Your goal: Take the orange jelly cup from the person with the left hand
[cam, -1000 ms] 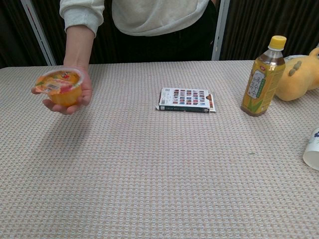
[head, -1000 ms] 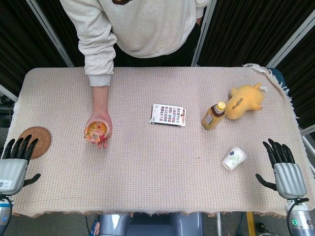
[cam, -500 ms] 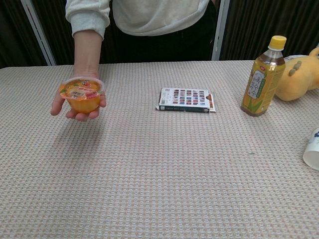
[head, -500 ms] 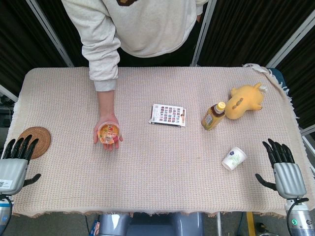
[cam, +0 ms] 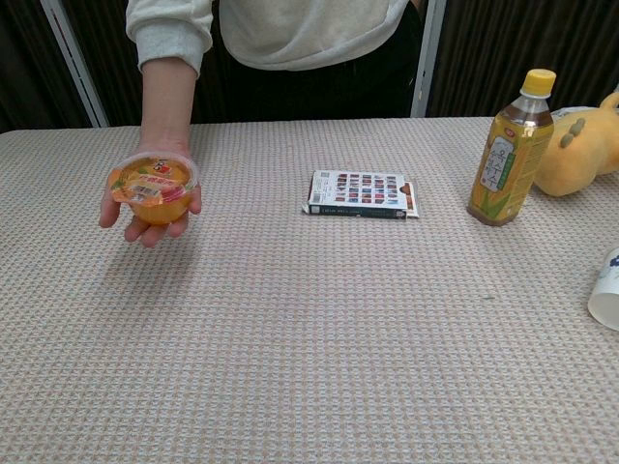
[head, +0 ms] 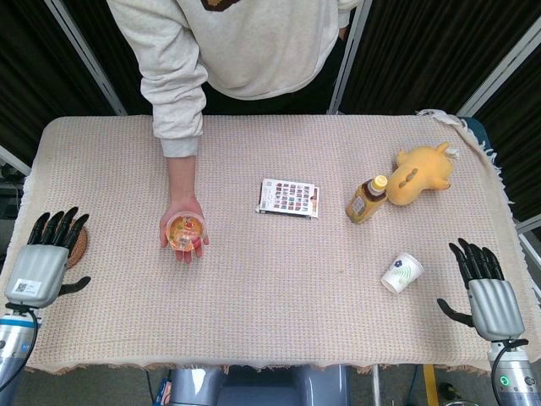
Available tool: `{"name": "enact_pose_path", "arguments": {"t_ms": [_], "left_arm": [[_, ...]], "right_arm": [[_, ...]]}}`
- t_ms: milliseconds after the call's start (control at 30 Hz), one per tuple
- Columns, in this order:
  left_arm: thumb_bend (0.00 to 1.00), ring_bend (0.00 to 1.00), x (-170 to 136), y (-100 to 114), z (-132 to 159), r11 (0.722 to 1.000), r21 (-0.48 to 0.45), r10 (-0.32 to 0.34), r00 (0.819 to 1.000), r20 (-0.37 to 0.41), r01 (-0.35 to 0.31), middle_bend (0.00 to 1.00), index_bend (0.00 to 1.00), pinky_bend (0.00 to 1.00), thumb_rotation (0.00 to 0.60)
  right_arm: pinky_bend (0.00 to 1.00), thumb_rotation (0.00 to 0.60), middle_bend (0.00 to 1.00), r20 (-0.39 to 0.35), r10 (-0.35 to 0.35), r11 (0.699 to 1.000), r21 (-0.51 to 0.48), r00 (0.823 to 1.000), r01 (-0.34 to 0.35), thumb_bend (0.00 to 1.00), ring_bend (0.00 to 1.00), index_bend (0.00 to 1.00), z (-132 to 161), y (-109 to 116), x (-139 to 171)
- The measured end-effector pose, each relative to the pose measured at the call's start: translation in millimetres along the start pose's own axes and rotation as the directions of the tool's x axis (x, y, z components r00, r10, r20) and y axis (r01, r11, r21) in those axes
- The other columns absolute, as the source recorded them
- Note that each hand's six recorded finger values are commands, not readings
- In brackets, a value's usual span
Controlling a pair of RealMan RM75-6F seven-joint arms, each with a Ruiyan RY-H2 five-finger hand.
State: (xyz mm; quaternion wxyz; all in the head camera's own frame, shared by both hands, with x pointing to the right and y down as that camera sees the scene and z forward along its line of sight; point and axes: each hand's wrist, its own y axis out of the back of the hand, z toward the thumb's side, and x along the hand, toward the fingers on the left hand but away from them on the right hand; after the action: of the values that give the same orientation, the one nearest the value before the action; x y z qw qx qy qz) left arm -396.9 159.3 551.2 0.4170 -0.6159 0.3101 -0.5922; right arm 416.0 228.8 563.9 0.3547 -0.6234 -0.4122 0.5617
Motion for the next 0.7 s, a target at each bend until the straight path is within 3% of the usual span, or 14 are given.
{"name": "enact_pose_path", "arguments": {"t_ms": [233,367,700], "left_arm": [[0.12,0.07,47,22,33,0.992,0.102,-0.078,0.994,0.077,0.070,0.05,0.07,0.12,0.600],[0.13,0.06,73,30,56,0.980,0.169,-0.130,0.985,0.116,0.109,0.02,0.07,0.12,0.600],[0.13,0.04,115,28,114,0.941,0.277,-0.251,0.951,0.180,0.196,0.01,0.06,0.11,0.600]], "right_arm": [[0.00,0.600,0.00,-0.001,0.008,1.000,0.000,1.000,-0.008,0.14,0.00,0.00,0,-2,-1],[0.00,0.600,0.00,0.001,0.010,1.000,-0.003,1.000,-0.010,0.14,0.00,0.00,0,-2,-2],[0.00,0.600,0.00,0.002,0.009,1.000,-0.007,1.000,-0.009,0.14,0.00,0.00,-2,-1,-1]]}}
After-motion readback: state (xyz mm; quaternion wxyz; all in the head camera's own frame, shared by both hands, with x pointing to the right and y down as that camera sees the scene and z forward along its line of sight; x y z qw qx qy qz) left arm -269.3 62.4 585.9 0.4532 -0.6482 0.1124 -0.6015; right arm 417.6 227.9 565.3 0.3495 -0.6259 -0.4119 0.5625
